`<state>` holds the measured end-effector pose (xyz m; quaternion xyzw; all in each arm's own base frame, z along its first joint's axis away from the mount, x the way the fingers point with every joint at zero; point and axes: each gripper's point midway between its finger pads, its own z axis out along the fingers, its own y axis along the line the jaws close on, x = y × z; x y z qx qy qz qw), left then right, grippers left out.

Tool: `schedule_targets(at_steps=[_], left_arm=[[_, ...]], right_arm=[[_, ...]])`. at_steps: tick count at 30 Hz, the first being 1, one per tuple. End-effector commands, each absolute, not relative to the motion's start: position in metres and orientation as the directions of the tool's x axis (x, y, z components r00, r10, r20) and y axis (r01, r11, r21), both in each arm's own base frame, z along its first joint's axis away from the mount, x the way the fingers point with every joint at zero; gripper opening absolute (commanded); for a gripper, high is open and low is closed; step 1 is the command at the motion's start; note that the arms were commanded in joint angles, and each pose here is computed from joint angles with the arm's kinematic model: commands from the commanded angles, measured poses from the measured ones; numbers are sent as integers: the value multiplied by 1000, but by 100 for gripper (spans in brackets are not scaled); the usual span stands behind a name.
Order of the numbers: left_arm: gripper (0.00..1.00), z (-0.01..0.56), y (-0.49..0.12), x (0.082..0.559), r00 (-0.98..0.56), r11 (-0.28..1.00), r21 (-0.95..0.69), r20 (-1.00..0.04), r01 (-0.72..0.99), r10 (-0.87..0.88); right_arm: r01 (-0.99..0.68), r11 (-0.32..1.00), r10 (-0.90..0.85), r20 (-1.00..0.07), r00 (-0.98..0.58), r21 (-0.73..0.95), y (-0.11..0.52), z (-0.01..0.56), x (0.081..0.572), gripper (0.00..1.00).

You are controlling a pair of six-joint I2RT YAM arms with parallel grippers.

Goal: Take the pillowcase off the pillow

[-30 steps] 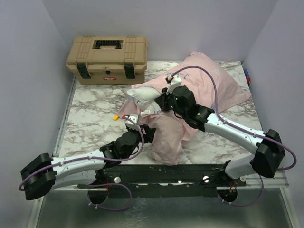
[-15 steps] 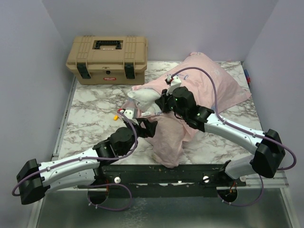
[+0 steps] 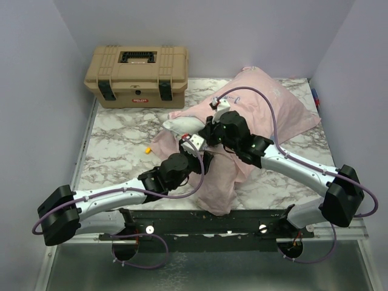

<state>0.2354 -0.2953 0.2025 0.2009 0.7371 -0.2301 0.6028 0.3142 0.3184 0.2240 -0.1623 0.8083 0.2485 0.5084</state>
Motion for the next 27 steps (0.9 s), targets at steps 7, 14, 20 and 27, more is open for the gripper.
schedule_targets(at_steps=[7, 14, 20, 27], left_arm=[[13, 185, -348, 173, -229, 521, -136, -966, 843, 118], [3, 147, -371, 110, -231, 347, -137, -941, 928, 248], [9, 108, -389, 71, -218, 262, -123, -902, 957, 372], [24, 79, -412, 49, -144, 237, -24, -850, 971, 506]], right_arm=[[-516, 817, 69, -933, -353, 256, 317, 265, 330, 1], [-501, 823, 104, -938, -331, 268, 317, 283, 346, 1], [-487, 807, 174, -924, -342, 332, 314, 300, 360, 1], [-519, 763, 206, -906, -369, 385, 321, 305, 364, 1]])
